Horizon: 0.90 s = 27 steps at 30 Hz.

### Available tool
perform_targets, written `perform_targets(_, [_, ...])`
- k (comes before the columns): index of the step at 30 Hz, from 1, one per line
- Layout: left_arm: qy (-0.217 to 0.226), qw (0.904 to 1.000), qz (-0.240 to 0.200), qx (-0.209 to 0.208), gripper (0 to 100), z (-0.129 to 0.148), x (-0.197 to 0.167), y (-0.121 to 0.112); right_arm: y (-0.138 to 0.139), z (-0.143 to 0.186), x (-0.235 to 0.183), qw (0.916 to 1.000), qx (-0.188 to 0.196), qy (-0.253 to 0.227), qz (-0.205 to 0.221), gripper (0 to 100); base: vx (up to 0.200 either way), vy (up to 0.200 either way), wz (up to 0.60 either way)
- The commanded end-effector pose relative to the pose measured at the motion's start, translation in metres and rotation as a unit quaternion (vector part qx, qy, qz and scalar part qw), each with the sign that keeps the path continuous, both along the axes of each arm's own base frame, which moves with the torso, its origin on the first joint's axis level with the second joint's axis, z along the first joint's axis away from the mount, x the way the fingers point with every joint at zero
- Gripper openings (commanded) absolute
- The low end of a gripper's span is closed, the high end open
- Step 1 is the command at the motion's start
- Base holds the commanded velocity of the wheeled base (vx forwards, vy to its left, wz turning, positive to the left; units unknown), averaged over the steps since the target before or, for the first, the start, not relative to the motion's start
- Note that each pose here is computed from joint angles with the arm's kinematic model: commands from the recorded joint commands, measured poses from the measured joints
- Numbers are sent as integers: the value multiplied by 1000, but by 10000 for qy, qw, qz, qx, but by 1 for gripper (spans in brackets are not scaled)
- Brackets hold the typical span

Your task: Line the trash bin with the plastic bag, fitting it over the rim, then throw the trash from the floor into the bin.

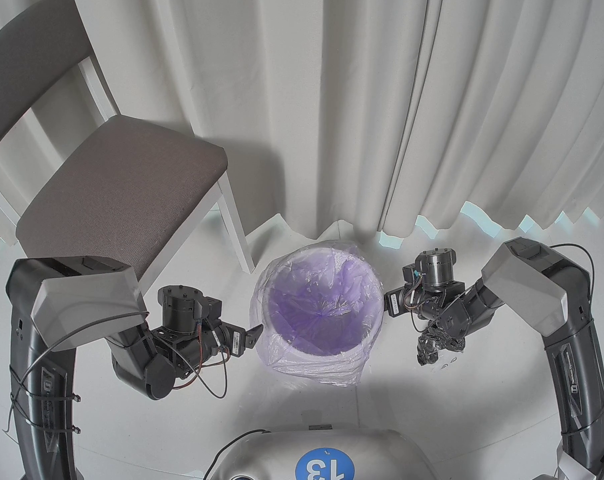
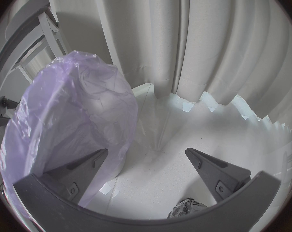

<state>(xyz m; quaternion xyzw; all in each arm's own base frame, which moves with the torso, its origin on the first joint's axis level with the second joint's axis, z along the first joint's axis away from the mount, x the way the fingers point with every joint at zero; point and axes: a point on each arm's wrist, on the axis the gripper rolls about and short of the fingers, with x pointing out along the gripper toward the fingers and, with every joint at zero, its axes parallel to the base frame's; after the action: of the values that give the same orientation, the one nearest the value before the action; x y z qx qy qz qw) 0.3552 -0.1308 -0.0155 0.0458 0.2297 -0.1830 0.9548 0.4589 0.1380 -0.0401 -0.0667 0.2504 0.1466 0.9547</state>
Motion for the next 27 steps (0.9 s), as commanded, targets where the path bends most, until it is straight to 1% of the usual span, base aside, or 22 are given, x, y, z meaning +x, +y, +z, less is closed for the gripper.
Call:
perform_targets(1, [105,9999,50,19,100,-32,20,-4,7,-6,4,10000,-10,25,79,100,0,0,0])
perform_targets(2, [98,9999,50,16,100,-32,21,-4,7,-5,4,10000,-8,17,79,100,0,0,0])
perform_targets(5, [68,10000,54,31,100,-40,39,-9,14,2,7,9999,-7,26,140,100,0,0,0])
perform_targets(8, [207,9997,94,95,100,-40,47,-9,19,4,8,9997,-41,103,200,100,0,0,0])
perform_targets(14, [166,9997,138,120,100,-41,69,-13,29,7,12,9995,-35,105,298,100,0,0,0])
perform_targets(17, [317,9989,99,328,100,-40,77,-16,32,2,15,9993,-72,198,317,100,0,0,0])
perform_targets(20, [407,9968,182,664,100,-41,83,-16,34,-4,18,9989,-122,311,333,100,0,0,0])
perform_targets(23, [332,9940,358,982,100,-46,89,-15,34,-10,21,9984,-191,393,360,100,0,0,0])
perform_targets(27, [322,9929,448,1055,100,-48,88,-14,35,-16,23,9981,-238,442,370,100,0,0,0])
